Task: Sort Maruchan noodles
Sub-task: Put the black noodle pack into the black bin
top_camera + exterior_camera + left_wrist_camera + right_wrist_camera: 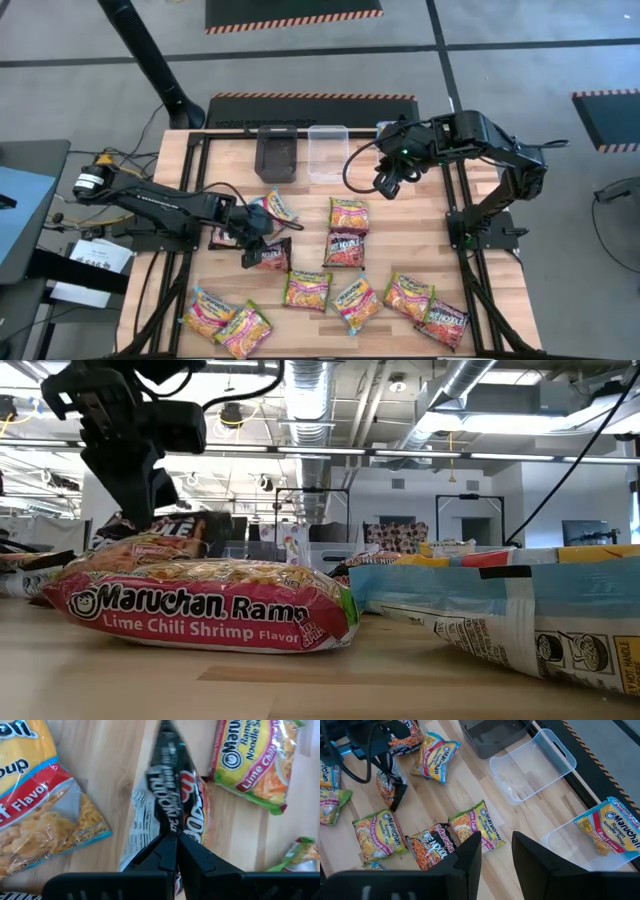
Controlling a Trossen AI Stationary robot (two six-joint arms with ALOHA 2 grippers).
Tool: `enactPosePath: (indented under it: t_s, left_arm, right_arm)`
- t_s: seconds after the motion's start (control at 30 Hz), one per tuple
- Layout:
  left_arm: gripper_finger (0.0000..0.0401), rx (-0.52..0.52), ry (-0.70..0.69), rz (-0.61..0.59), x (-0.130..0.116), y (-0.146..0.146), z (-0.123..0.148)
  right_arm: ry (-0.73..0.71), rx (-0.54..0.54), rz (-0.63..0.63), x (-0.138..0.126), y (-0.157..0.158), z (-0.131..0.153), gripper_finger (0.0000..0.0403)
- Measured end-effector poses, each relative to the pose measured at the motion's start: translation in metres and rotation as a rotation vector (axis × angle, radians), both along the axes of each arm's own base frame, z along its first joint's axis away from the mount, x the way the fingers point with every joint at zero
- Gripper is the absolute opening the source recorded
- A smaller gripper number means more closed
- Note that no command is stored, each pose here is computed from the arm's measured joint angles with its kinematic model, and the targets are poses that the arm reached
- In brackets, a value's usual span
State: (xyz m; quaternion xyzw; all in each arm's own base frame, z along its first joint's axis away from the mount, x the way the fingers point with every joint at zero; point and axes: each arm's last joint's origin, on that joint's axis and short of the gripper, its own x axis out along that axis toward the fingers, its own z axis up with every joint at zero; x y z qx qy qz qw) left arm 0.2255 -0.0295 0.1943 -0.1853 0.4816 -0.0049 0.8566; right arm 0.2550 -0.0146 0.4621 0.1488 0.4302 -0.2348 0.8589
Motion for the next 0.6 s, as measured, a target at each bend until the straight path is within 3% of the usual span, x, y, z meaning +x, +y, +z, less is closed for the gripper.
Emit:
enactPosePath:
  t_s: [0.33, 0.6]
  left_arm:
    - [0.006, -0.092, 0.015, 0.031, 0.002, 0.015, -0.001]
    - [0.0115, -0.048, 0.014, 0.036, 0.001, 0.025, -0.002]
  right_arm:
    - [-0.016, 0.0, 0.0, 0.001, 0.0, 0.001, 0.0132]
    - [-0.016, 0.0, 0.0, 0.001, 0.0, 0.001, 0.0132]
